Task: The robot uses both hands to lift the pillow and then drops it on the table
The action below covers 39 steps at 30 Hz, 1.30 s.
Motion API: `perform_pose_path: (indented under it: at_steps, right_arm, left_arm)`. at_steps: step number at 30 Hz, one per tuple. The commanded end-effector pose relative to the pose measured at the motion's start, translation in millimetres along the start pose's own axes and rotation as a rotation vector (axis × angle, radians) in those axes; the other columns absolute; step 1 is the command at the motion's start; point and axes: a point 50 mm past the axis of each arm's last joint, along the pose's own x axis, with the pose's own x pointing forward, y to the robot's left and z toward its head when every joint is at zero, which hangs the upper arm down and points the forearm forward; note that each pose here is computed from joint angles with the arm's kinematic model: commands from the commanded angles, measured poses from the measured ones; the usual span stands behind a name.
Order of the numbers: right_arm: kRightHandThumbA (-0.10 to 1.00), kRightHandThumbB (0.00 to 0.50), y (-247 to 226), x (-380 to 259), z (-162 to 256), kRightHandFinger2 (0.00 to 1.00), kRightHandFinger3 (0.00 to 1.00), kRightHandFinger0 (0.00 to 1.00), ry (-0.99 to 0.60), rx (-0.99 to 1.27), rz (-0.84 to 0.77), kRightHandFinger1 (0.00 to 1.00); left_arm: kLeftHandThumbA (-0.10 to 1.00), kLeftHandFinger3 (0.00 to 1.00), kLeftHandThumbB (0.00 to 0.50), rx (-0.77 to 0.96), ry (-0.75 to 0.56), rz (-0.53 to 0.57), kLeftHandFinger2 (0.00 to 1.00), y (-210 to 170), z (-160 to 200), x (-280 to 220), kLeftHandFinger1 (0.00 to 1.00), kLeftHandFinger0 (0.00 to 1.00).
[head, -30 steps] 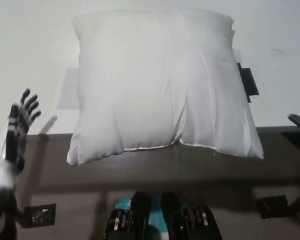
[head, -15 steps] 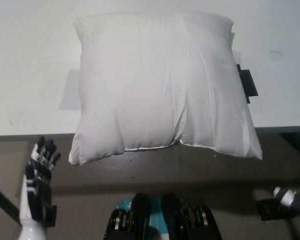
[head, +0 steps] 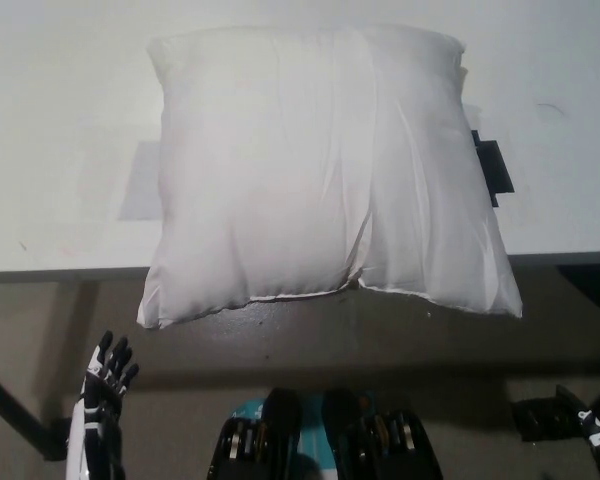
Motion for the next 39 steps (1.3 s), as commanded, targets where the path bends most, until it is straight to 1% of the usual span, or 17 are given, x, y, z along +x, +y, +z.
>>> perform_pose_path:
  at_steps: [1, 5, 7, 9, 12, 13, 14, 15, 17, 24, 27, 28, 29, 30, 34, 36, 39]
  right_arm:
    - [1.0, 0.182, 0, -1, 8, 1.0, 1.0, 1.0, -0.123, -0.015, 0.022, 1.0]
    - [1.0, 0.18, 1, 0, 10, 1.0, 1.0, 1.0, -0.129, -0.034, 0.015, 1.0]
    - [1.0, 0.188, 0, 3, 12, 1.0, 1.0, 1.0, -0.138, -0.033, 0.012, 1.0]
    - [1.0, 0.172, -4, 5, 15, 1.0, 1.0, 1.0, -0.16, -0.045, 0.011, 1.0]
    - [1.0, 0.206, -5, 5, 17, 1.0, 1.0, 1.0, -0.163, -0.034, 0.006, 1.0]
    - [1.0, 0.178, -4, 5, 17, 1.0, 1.0, 1.0, -0.17, -0.041, 0.009, 1.0]
    - [1.0, 0.175, -4, 5, 17, 1.0, 1.0, 1.0, -0.173, -0.044, 0.011, 1.0]
    - [1.0, 0.2, -4, 4, 18, 1.0, 1.0, 1.0, -0.156, -0.027, 0.016, 1.0]
    - [1.0, 0.202, -3, 4, 17, 1.0, 1.0, 1.0, -0.152, -0.019, 0.02, 1.0]
    - [1.0, 0.189, -5, 8, 19, 1.0, 1.0, 1.0, -0.17, -0.035, 0.009, 1.0]
    - [1.0, 0.164, -5, 7, 18, 1.0, 1.0, 1.0, -0.176, -0.029, 0.015, 1.0]
    - [1.0, 0.163, -5, 8, 18, 1.0, 1.0, 1.0, -0.175, -0.032, 0.014, 1.0]
    - [1.0, 0.196, -5, 7, 19, 1.0, 1.0, 1.0, -0.159, -0.026, 0.015, 1.0]
    - [1.0, 0.198, -5, 7, 19, 1.0, 1.0, 1.0, -0.16, -0.022, 0.016, 1.0]
    - [1.0, 0.2, -4, 7, 19, 1.0, 1.0, 1.0, -0.167, -0.035, 0.014, 1.0]
    - [1.0, 0.189, -4, 8, 20, 1.0, 1.0, 1.0, -0.167, -0.038, 0.016, 1.0]
    - [1.0, 0.186, -5, 10, 21, 1.0, 1.0, 1.0, -0.173, -0.034, 0.015, 1.0]
  left_arm:
    - [1.0, 1.0, 0.169, 0.046, -0.101, -0.015, 1.0, 3, 9, 1, 1.0, 1.0]
    - [1.0, 1.0, 0.173, 0.057, -0.101, -0.025, 1.0, 3, 9, 1, 1.0, 1.0]
    - [1.0, 1.0, 0.19, 0.061, -0.111, -0.03, 1.0, 4, 11, 4, 1.0, 1.0]
    - [1.0, 1.0, 0.176, 0.064, -0.126, -0.03, 1.0, 2, 14, 9, 1.0, 1.0]
    - [1.0, 1.0, 0.163, 0.064, -0.129, -0.034, 1.0, 3, 14, 11, 1.0, 1.0]
    - [1.0, 1.0, 0.174, 0.064, -0.129, -0.036, 1.0, 3, 14, 11, 1.0, 1.0]
    - [1.0, 1.0, 0.175, 0.066, -0.129, -0.036, 1.0, 4, 14, 10, 1.0, 1.0]
    - [1.0, 1.0, 0.178, 0.071, -0.122, -0.03, 1.0, 4, 14, 8, 1.0, 1.0]
    - [1.0, 1.0, 0.178, 0.065, -0.123, -0.033, 1.0, 4, 15, 7, 1.0, 1.0]
    - [1.0, 1.0, 0.179, 0.065, -0.141, -0.035, 1.0, 3, 17, 12, 1.0, 1.0]
    - [1.0, 1.0, 0.191, 0.063, -0.139, -0.04, 1.0, 3, 17, 11, 1.0, 1.0]
    - [1.0, 1.0, 0.178, 0.068, -0.14, -0.036, 1.0, 2, 18, 11, 1.0, 1.0]
    - [1.0, 1.0, 0.177, 0.069, -0.138, -0.041, 1.0, 2, 18, 11, 1.0, 1.0]
    - [1.0, 1.0, 0.177, 0.078, -0.14, -0.041, 1.0, 3, 17, 11, 1.0, 1.0]
    - [1.0, 1.0, 0.179, 0.069, -0.143, -0.041, 1.0, 3, 18, 11, 1.0, 1.0]
    - [1.0, 1.0, 0.162, 0.082, -0.146, -0.045, 1.0, 3, 18, 12, 1.0, 1.0]
    - [1.0, 1.0, 0.162, 0.08, -0.152, -0.041, 1.0, 3, 19, 16, 1.0, 1.0]
